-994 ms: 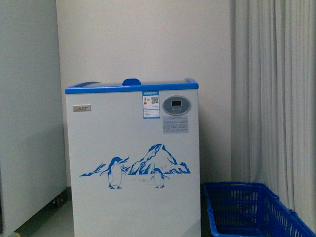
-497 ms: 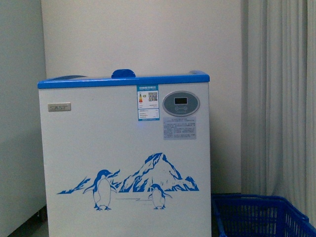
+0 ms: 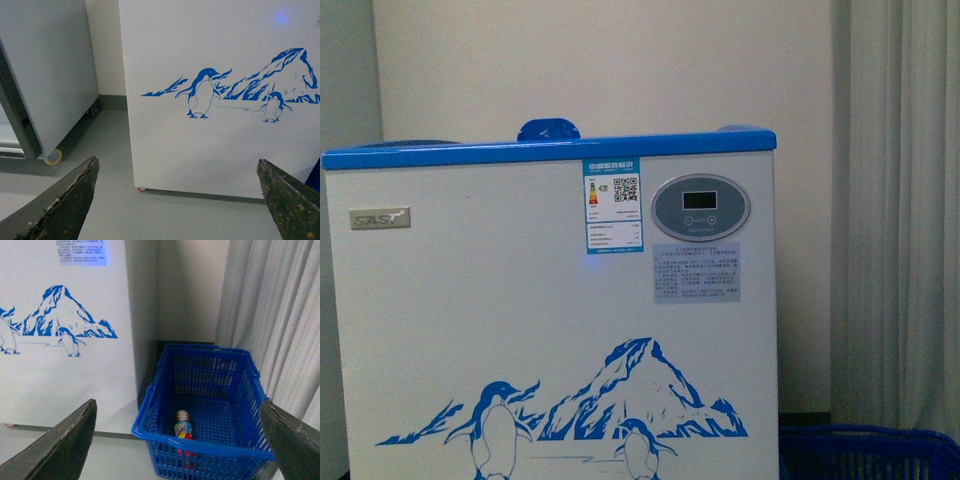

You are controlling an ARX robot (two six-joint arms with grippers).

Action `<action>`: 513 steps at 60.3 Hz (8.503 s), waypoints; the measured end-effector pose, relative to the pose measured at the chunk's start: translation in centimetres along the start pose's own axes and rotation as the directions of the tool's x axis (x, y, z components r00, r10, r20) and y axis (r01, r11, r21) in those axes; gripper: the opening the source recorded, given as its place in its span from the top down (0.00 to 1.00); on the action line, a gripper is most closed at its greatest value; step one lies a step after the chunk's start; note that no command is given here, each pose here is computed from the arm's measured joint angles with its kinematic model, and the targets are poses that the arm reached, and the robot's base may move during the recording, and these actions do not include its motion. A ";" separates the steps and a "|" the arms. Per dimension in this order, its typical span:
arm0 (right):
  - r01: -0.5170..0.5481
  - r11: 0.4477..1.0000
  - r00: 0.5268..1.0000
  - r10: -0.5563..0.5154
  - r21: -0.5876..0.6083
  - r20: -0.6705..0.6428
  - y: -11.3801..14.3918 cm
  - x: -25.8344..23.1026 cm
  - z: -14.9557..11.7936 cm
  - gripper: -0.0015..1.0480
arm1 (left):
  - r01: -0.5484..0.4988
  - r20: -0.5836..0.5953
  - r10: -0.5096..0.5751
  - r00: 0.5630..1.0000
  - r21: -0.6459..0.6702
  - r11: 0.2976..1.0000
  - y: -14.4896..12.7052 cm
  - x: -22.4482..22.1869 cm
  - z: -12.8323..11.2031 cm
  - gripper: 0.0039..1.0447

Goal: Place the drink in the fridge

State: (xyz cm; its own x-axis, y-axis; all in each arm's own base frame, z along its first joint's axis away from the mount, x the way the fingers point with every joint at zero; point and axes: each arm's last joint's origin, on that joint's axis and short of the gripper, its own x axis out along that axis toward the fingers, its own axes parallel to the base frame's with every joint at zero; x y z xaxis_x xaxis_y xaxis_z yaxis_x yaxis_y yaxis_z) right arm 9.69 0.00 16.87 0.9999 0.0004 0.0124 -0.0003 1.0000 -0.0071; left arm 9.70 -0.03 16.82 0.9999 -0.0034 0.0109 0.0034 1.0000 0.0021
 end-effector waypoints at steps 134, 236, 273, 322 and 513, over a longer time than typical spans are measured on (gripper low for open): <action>0.138 0.990 0.347 -0.041 0.007 -0.937 -5.2 27.9 -31.8 0.07 | 0.000 -0.001 0.000 1.000 0.000 1.000 0.0 0.0 0.0 0.08; 0.129 0.991 0.937 -0.117 0.015 -0.329 -4.4 15.7 9.3 0.58 | 0.000 -0.001 0.000 1.000 0.000 1.000 0.0 0.0 0.0 0.08; 0.141 0.985 0.990 -0.142 0.102 0.006 -1.0 1.5 14.4 0.58 | 0.000 -0.001 0.000 1.000 0.000 1.000 0.0 0.0 0.0 0.08; 0.136 0.985 0.985 -0.145 0.104 0.089 0.0 0.8 13.4 0.59 | 0.000 -0.002 0.000 1.000 0.000 1.000 0.0 0.0 0.0 0.08; 0.136 0.986 0.985 -0.145 0.101 0.090 0.0 0.8 13.4 0.59 | 0.643 -0.489 -0.639 0.593 0.766 0.010 -4.6 27.6 5.9 0.08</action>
State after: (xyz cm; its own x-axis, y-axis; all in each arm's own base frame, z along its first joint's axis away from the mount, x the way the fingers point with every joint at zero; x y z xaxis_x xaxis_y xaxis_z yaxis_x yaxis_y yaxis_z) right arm 10.28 0.09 30.23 0.9841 -0.1444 0.1029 0.1348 0.9863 0.0955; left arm 37.22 -4.75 23.00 0.5964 -0.6401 -0.4843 0.6345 0.0063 0.7729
